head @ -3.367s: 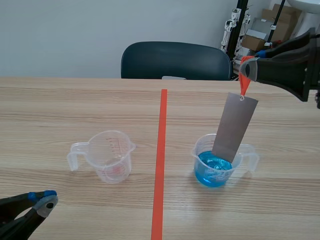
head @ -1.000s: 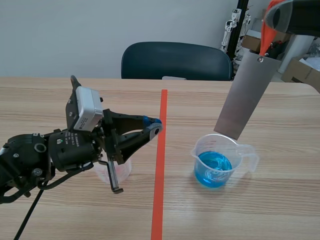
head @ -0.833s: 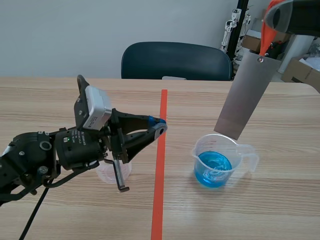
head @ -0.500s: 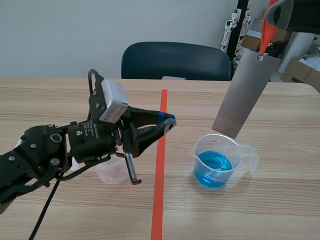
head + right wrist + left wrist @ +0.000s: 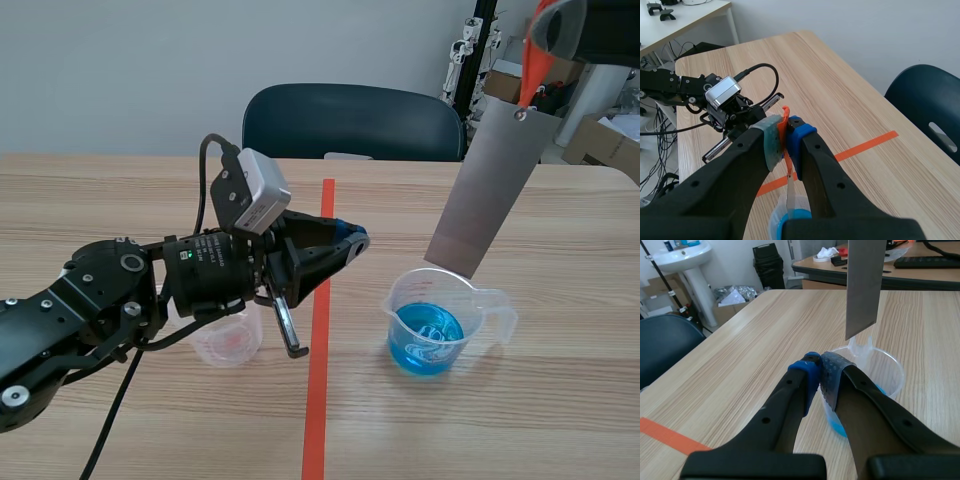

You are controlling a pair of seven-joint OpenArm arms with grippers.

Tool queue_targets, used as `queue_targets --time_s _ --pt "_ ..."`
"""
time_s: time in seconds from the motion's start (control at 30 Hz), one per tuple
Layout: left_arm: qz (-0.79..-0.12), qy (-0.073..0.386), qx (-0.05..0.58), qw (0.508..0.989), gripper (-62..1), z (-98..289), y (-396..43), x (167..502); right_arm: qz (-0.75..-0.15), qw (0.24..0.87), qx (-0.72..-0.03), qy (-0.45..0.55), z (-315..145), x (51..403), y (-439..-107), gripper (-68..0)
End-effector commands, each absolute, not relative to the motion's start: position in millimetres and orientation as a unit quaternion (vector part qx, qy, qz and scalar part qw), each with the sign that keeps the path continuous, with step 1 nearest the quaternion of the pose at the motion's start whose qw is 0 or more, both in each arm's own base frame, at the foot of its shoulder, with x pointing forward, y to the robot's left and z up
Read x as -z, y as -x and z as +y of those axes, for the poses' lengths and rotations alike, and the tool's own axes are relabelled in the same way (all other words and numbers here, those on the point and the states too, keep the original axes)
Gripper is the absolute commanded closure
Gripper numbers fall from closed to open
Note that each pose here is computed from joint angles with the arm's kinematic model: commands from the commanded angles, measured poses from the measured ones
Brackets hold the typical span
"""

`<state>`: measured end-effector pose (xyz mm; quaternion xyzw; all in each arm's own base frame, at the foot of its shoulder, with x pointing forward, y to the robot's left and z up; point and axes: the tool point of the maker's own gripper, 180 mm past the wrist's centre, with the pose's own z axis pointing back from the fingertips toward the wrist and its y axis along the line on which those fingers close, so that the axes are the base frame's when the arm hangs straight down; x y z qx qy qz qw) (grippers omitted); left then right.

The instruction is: Do the redox reaction experiment. raise the plate out of the solution

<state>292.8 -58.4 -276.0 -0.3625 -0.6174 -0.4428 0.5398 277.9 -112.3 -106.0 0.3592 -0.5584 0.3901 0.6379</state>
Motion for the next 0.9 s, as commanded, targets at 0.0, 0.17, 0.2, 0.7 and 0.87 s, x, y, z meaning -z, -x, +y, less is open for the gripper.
queue_targets --time_s 0.0,0.17,0.2,0.7,0.87 --pt "-0.628 0.376 0.435 0.524 -2.7 -64 -295 263 -0.567 0.625 -0.391 -0.368 -110 94 -277 -0.2" --pt "-0.621 0.387 0.442 0.519 -2.7 -72 -289 263 -0.567 0.625 -0.391 -0.368 -110 94 -277 -0.2" --pt "-0.620 0.388 0.443 0.518 -2.7 -73 -288 263 -0.567 0.625 -0.391 -0.368 -110 94 -277 -0.2" --pt "-0.618 0.390 0.448 0.515 -2.7 -76 -287 262 -0.568 0.624 -0.390 -0.368 -110 93 -277 -0.2" --pt "-0.618 0.390 0.448 0.515 -2.7 -76 -287 262 -0.568 0.624 -0.390 -0.368 -110 93 -277 -0.2"
